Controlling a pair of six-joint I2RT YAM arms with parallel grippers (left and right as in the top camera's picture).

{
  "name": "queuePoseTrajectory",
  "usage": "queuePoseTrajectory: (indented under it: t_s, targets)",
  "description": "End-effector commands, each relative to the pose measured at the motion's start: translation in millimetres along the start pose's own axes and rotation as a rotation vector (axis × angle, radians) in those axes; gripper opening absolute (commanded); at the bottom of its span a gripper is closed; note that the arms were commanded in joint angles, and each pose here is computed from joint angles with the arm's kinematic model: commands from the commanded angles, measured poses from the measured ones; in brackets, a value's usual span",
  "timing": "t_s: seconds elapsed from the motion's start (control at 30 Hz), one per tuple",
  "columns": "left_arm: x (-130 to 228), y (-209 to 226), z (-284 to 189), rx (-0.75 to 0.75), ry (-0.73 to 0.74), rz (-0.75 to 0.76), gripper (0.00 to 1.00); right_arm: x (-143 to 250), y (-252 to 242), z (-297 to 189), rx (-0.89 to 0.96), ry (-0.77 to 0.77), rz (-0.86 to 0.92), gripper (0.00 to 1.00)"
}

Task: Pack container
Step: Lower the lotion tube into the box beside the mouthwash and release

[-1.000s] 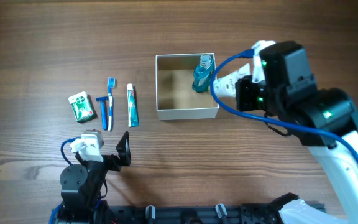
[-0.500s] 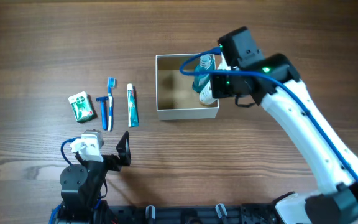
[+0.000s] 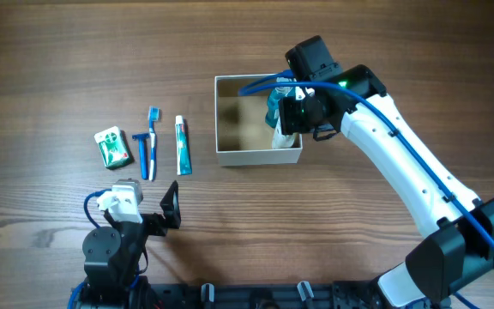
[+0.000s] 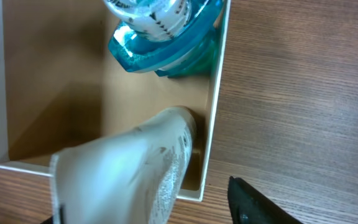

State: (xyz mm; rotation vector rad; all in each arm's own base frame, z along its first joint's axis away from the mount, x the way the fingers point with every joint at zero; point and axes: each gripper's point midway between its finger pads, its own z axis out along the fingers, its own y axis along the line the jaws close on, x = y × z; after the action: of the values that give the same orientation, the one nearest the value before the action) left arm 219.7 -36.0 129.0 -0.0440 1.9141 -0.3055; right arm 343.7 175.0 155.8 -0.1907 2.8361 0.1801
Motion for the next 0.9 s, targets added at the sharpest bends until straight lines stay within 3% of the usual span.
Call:
queuePoseTrajectory:
  t_s: [0.0, 0.37, 0.47, 0.6, 0.63, 0.87]
  targets:
    - [5.1, -5.3, 1.2, 0.034, 0.010, 0.014, 1.00, -10.6, 4.9, -26.5, -0.026, -0.077, 0.000, 0.66]
    - [5.1, -5.3, 1.2, 0.034, 0.010, 0.014, 1.00, -15.7, -13.6, -119.0, -0.072, -0.317, 0.045, 0.74]
    - [5.0, -5.3, 1.2, 0.034, 0.010, 0.014, 1.00, -18.1, -41.7, -154.9, -0.023, -0.435, 0.106, 0.74]
    - [4.9, -5.2, 1.2, 0.034, 0.010, 0.014, 1.00, -16.2, -95.6, -193.1, 0.083, -0.564, 0.280, 0.83]
    - [5.0, -5.3, 1.2, 0.034, 0.010, 0.014, 1.00, -14.4, -106.8, -198.4, 0.095, -0.577, 0.310, 0.90]
    - [4.9, -5.2, 1.2, 0.033, 0.009, 0.014, 1.00, 0.8, -184.0, -192.3, 0.204, -0.518, 0.526, 0.97]
